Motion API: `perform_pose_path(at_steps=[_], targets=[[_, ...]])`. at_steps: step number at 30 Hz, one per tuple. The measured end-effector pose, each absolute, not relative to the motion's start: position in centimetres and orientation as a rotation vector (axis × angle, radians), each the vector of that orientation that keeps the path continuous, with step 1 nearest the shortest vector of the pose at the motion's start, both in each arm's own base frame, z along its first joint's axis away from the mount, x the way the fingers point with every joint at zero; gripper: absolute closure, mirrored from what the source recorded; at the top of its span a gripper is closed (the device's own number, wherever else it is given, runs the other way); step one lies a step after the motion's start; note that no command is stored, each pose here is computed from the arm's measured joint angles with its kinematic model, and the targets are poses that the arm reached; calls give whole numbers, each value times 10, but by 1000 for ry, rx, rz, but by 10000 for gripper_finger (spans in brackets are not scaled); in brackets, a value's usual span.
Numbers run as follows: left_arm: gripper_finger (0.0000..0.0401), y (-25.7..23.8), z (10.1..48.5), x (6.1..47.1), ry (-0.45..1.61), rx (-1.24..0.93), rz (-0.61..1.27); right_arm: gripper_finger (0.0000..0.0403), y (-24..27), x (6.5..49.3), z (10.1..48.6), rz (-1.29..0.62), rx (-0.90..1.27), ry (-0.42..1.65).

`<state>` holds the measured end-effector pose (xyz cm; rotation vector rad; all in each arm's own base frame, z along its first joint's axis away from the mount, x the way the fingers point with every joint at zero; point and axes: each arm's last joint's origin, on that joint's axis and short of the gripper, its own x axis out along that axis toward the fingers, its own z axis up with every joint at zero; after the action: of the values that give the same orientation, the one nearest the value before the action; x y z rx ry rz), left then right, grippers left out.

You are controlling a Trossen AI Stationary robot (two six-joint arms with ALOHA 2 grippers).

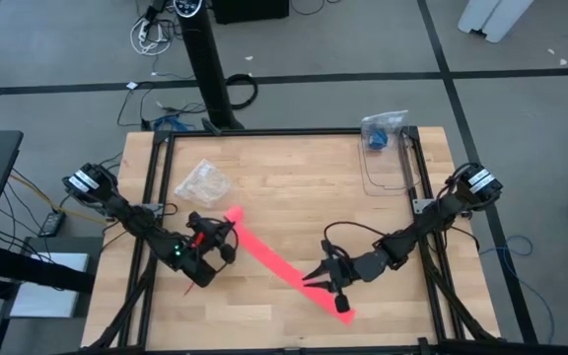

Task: Roll bandage
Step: Roll the pink bandage

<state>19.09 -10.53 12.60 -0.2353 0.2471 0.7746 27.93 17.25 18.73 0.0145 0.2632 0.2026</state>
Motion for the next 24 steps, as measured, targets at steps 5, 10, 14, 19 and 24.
perform_pose_path(at_steps=[5,10,14,19,24], targets=[[387,-112,142,207,326,-93,724,308,187,285,200,211,-58,410],[388,-119,155,217,373,-23,669,282,202,283,214,211,-117,494],[388,-127,182,230,366,70,627,268,207,284,224,177,-175,467],[388,-137,239,243,322,180,566,270,207,281,227,105,-247,441],[388,-139,297,246,279,269,500,275,204,279,218,149,-247,478]])
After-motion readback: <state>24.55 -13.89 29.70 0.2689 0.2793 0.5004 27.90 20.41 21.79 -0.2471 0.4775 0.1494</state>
